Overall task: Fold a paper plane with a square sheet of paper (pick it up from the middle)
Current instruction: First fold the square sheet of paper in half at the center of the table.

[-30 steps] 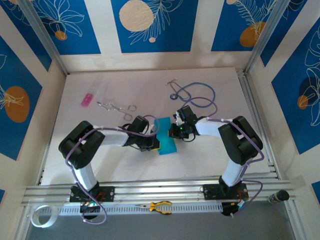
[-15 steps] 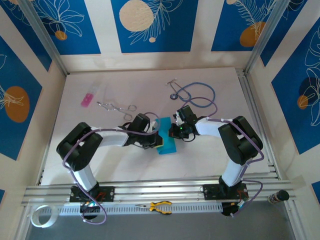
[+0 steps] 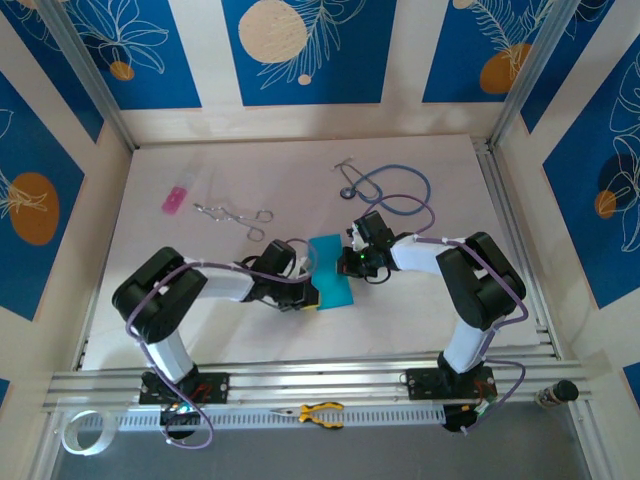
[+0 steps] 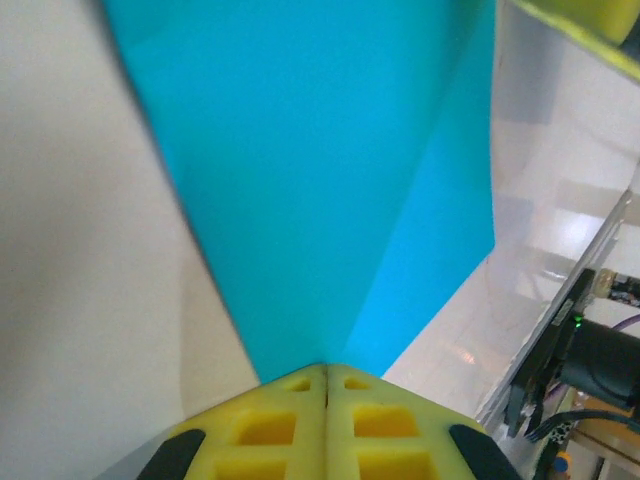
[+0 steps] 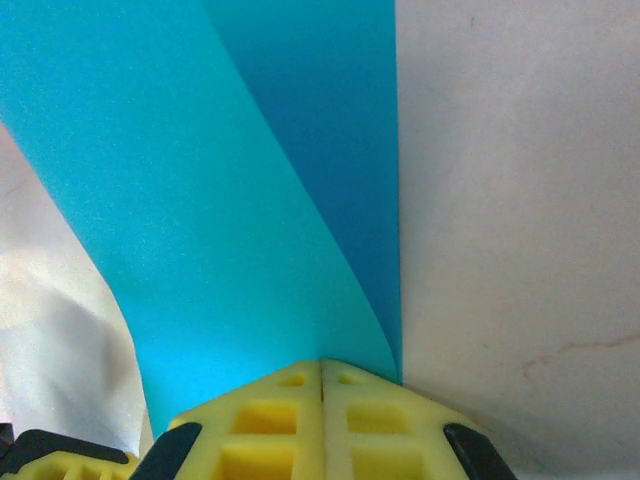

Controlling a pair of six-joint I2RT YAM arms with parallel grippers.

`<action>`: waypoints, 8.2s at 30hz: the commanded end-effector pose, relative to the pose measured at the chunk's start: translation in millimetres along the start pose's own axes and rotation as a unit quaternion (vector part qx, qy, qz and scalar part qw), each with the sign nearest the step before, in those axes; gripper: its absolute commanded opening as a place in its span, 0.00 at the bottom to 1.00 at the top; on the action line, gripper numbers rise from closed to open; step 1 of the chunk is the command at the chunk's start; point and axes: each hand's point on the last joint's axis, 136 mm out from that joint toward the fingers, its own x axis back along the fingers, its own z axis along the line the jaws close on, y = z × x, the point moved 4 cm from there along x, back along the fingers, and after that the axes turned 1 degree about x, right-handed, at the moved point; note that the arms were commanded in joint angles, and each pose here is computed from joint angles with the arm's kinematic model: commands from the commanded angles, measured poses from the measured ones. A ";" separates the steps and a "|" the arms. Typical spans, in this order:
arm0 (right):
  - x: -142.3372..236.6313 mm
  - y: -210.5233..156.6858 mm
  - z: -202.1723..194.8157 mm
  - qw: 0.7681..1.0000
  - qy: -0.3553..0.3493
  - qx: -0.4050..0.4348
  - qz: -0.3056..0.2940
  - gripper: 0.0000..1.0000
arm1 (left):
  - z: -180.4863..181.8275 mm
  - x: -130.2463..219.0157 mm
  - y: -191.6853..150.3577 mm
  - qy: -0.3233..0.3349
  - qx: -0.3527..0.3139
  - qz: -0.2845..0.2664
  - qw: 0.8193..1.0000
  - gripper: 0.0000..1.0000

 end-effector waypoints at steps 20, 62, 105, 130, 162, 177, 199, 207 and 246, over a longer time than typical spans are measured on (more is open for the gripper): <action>-10.4 -51.8 -55.6 0.989 -0.111 -0.035 0.090 0.00 | -40.6 48.6 -2.8 0.078 -0.125 -0.057 0.987 0.05; -8.5 -47.7 -46.4 0.992 -0.072 -0.006 0.102 0.00 | -5.0 23.4 101.3 0.056 -0.036 -0.075 0.995 0.04; -9.1 -53.9 -48.8 0.992 -0.081 -0.005 0.102 0.00 | 9.8 15.7 147.2 0.038 -0.036 -0.069 0.996 0.10; -9.7 -55.3 -50.3 0.991 -0.086 -0.005 0.102 0.00 | 45.9 38.2 176.1 0.126 0.030 -0.136 0.982 0.05; -8.6 -55.6 -51.3 0.991 -0.089 -0.009 0.101 0.00 | -36.9 41.8 110.6 -0.029 -0.084 -0.065 0.994 0.05; -9.2 -55.9 -52.7 0.990 -0.092 -0.013 0.103 0.00 | 4.9 4.0 91.7 0.036 -0.058 -0.029 0.997 0.05; -8.6 -56.4 -53.1 0.990 -0.095 -0.013 0.102 0.00 | 8.1 13.8 115.2 0.076 -0.021 -0.075 0.994 0.05; -8.6 -56.2 -52.8 0.990 -0.093 -0.012 0.102 0.00 | -6.7 9.3 124.0 0.040 -0.033 -0.069 0.996 0.07; -8.3 -57.2 -52.0 0.991 -0.089 -0.010 0.103 0.00 | 26.1 24.7 170.0 0.085 0.075 -0.138 0.984 0.06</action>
